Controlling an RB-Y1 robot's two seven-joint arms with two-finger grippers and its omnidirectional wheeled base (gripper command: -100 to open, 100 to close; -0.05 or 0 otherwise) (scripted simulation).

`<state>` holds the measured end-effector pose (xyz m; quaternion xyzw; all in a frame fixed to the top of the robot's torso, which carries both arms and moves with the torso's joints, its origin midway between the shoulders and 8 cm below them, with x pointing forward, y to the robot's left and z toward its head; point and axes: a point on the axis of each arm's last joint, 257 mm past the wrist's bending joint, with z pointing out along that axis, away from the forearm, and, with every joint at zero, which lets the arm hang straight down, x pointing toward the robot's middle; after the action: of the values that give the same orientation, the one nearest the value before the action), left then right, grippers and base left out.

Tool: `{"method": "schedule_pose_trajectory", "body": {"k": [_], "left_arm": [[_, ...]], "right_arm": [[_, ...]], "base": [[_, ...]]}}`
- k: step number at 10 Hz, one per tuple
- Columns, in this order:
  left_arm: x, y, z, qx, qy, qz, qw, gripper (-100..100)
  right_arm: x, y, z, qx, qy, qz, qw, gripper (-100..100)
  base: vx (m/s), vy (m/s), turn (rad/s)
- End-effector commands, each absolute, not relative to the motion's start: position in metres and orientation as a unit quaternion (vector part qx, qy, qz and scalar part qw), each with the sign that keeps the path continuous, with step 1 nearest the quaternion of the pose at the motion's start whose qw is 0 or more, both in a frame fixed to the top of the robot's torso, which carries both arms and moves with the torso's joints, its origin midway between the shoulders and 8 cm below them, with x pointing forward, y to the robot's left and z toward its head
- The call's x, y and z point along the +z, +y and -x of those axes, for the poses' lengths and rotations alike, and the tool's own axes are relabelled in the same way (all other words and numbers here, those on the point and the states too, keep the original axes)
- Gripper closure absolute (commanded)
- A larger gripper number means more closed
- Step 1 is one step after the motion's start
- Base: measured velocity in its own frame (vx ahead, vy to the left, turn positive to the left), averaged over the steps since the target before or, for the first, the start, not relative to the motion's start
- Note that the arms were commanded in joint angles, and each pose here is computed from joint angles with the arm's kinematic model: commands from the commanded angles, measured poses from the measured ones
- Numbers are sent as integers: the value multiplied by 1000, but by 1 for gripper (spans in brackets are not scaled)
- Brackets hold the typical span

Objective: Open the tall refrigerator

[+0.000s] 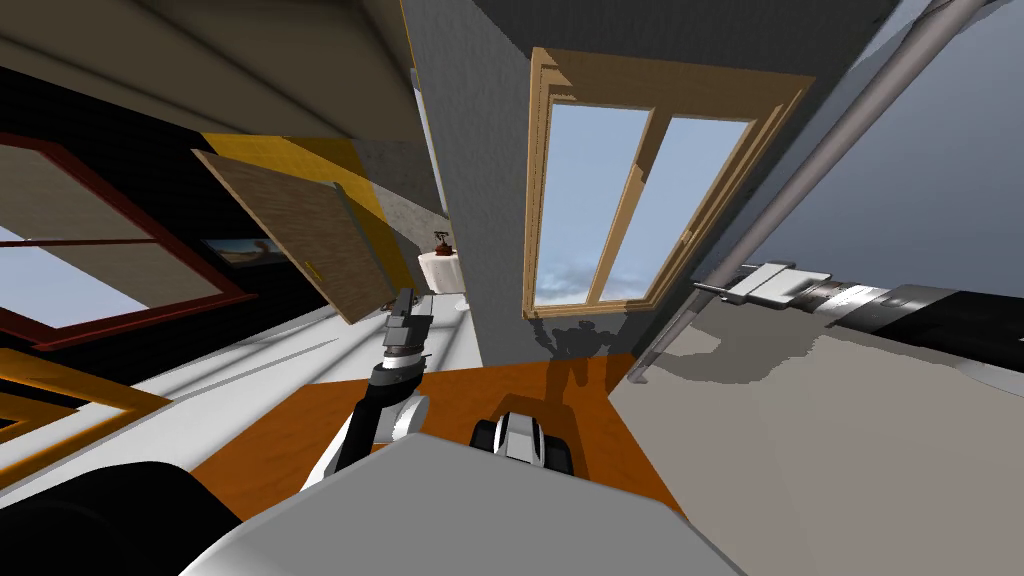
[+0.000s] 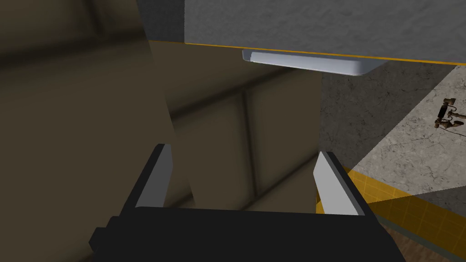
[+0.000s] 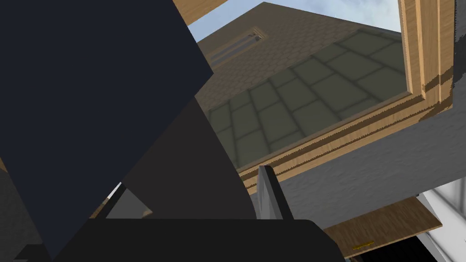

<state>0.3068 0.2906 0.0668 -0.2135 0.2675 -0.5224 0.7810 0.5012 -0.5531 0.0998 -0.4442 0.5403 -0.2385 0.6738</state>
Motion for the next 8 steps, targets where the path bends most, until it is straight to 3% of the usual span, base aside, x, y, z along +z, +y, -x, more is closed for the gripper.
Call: {"method": "schedule_pose_trajectory", "body": {"k": [1,8], "left_arm": [[67,291,-307,-522,268,213,781,0],[67,291,-307,-522,268,213,781,0]], "right_arm": [[108,-524,-501,-209,514,468,687,100],[104,-458,-487,-135,466,519,704,100]], "base": [[-143,65,14],[-193,62,29]]}}
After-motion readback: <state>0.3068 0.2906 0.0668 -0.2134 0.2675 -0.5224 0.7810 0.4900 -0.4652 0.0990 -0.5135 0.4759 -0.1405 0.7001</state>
